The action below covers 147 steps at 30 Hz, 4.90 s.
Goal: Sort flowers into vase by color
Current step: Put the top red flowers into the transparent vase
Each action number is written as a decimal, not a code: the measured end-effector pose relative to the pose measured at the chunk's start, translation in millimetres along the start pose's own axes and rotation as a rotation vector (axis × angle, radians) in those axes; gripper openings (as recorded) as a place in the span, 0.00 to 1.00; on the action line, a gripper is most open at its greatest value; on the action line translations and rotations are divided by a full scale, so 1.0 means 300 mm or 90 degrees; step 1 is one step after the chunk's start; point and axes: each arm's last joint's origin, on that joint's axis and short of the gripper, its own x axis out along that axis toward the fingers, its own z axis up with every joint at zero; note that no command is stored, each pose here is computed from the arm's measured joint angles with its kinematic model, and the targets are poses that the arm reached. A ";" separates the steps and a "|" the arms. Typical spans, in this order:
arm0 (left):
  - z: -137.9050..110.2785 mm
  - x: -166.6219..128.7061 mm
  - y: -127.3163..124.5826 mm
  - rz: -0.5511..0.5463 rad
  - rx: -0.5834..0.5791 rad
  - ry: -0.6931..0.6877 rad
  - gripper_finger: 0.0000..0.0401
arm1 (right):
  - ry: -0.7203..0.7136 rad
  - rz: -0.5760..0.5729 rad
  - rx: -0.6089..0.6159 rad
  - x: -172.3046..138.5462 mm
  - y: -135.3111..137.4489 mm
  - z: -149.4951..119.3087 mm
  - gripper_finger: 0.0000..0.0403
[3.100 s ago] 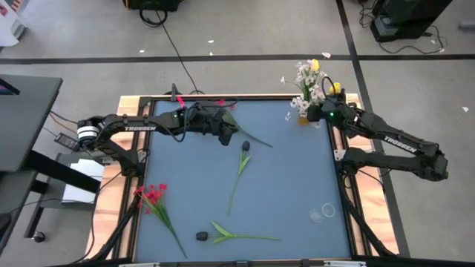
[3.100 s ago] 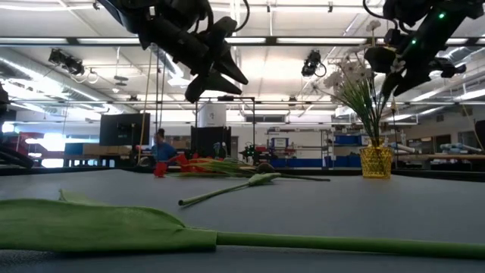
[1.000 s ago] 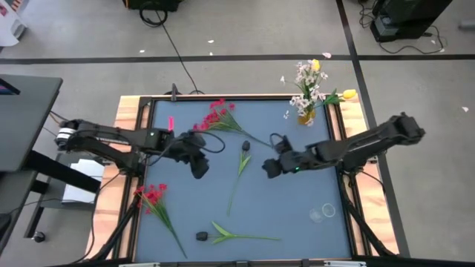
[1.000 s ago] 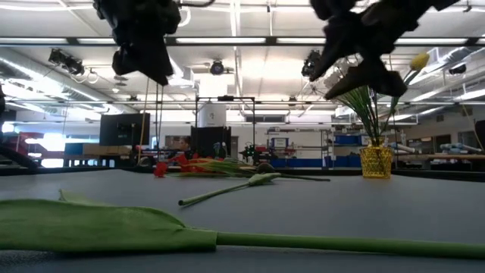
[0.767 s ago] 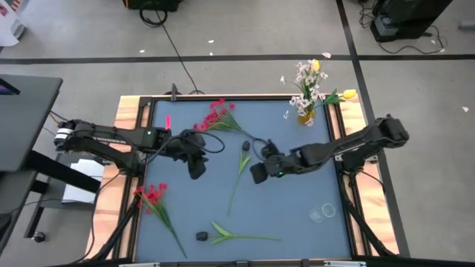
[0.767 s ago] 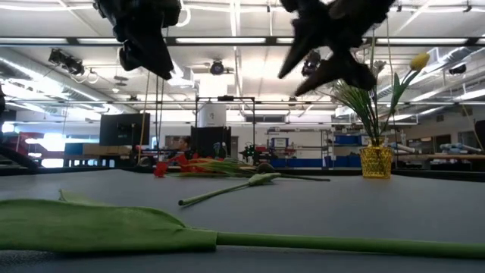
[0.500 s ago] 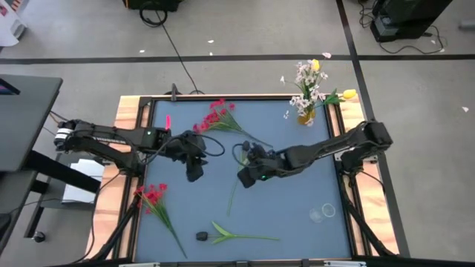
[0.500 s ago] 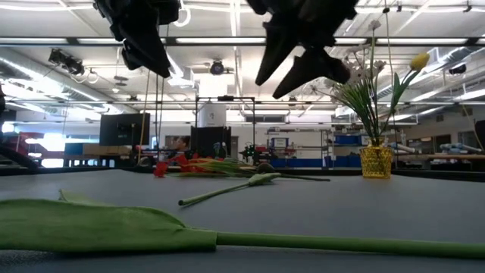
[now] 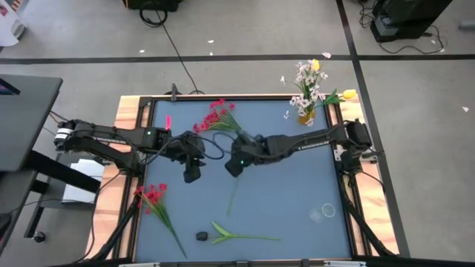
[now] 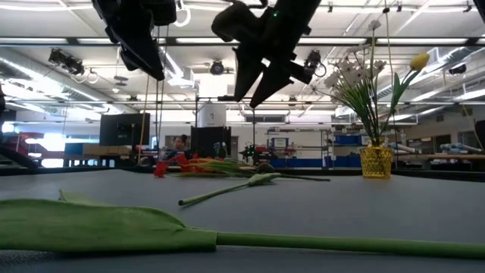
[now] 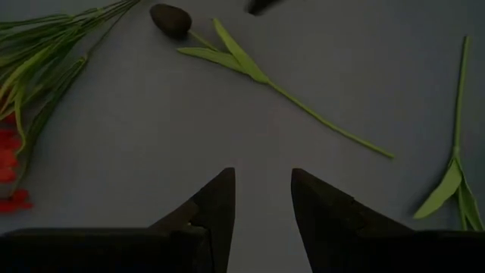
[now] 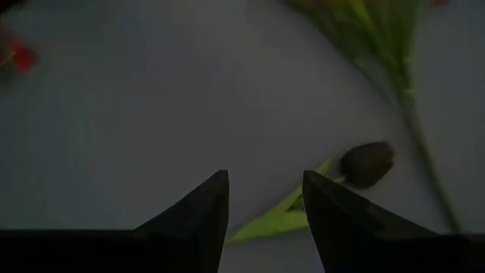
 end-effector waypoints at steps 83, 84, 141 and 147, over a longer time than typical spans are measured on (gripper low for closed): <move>0.089 -0.001 0.132 0.032 -0.199 -0.122 0.34 | 0.155 0.027 -0.028 0.429 -0.460 0.204 0.03; 0.088 -0.001 0.131 0.031 -0.199 -0.122 0.34 | 0.141 0.026 -0.017 0.405 -0.457 0.216 0.02; 0.332 0.128 -0.091 -0.413 0.015 -0.561 0.17 | -0.661 0.155 0.027 -0.630 0.106 -0.192 0.02; 0.334 0.118 -0.103 -0.419 0.018 -0.584 0.30 | -0.664 0.154 0.022 -0.656 0.098 -0.197 0.02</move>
